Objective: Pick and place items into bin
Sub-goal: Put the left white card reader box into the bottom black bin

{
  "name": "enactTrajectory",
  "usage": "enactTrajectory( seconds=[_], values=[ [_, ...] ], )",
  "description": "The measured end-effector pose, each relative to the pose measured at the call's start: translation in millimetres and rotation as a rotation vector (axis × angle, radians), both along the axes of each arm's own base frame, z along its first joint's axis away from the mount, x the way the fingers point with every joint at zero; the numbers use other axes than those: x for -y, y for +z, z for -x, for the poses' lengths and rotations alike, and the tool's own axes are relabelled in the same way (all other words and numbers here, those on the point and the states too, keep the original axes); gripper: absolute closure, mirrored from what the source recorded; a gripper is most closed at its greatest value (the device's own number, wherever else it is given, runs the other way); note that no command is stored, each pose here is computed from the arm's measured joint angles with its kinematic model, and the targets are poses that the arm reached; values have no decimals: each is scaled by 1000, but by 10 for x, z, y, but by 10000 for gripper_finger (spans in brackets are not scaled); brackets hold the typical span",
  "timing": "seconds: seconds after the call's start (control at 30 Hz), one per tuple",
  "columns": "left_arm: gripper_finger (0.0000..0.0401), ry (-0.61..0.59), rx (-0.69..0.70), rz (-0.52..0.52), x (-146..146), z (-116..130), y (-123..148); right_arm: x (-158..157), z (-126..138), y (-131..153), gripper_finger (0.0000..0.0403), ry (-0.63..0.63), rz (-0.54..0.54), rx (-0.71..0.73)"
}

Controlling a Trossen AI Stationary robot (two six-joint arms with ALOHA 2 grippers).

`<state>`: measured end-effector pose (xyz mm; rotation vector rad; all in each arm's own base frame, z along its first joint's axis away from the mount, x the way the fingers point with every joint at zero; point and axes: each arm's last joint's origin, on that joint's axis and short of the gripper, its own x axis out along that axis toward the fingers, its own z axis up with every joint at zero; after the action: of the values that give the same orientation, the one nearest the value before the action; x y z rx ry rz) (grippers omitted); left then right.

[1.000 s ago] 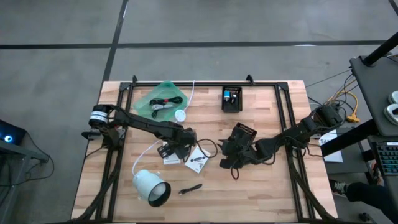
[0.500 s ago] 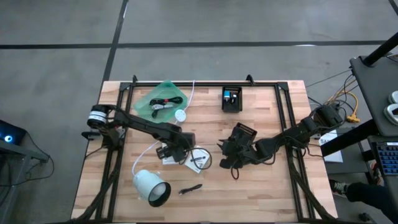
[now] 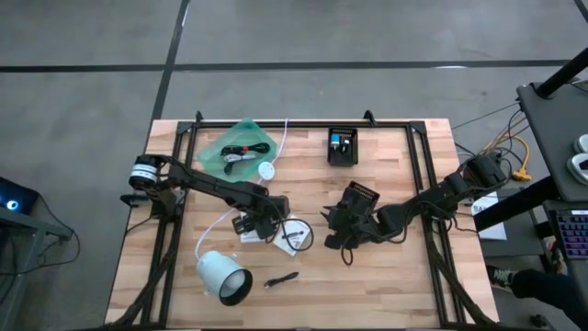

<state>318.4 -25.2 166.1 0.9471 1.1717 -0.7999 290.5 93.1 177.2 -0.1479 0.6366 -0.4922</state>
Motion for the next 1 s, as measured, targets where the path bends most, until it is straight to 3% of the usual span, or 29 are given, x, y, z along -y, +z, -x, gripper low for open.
enactTrajectory(
  seconds=[0.3, 0.47, 0.7, 1.0],
  values=[
    [173, 4, 5, -6, -11, 7, -12, 1, 2, -2, 335, 1, 2, -3],
    [196, -4, -16, 6, -9, -15, -134, 1, 2, -3, 335, 2, 3, -4],
    [268, 1, -55, 8, -6, -13, -206, 2, 6, -8, 335, 1, 3, -6],
    [389, 5, -20, 14, -4, -46, -190, 4, 11, -17, 335, 2, 5, -9]
  ],
)
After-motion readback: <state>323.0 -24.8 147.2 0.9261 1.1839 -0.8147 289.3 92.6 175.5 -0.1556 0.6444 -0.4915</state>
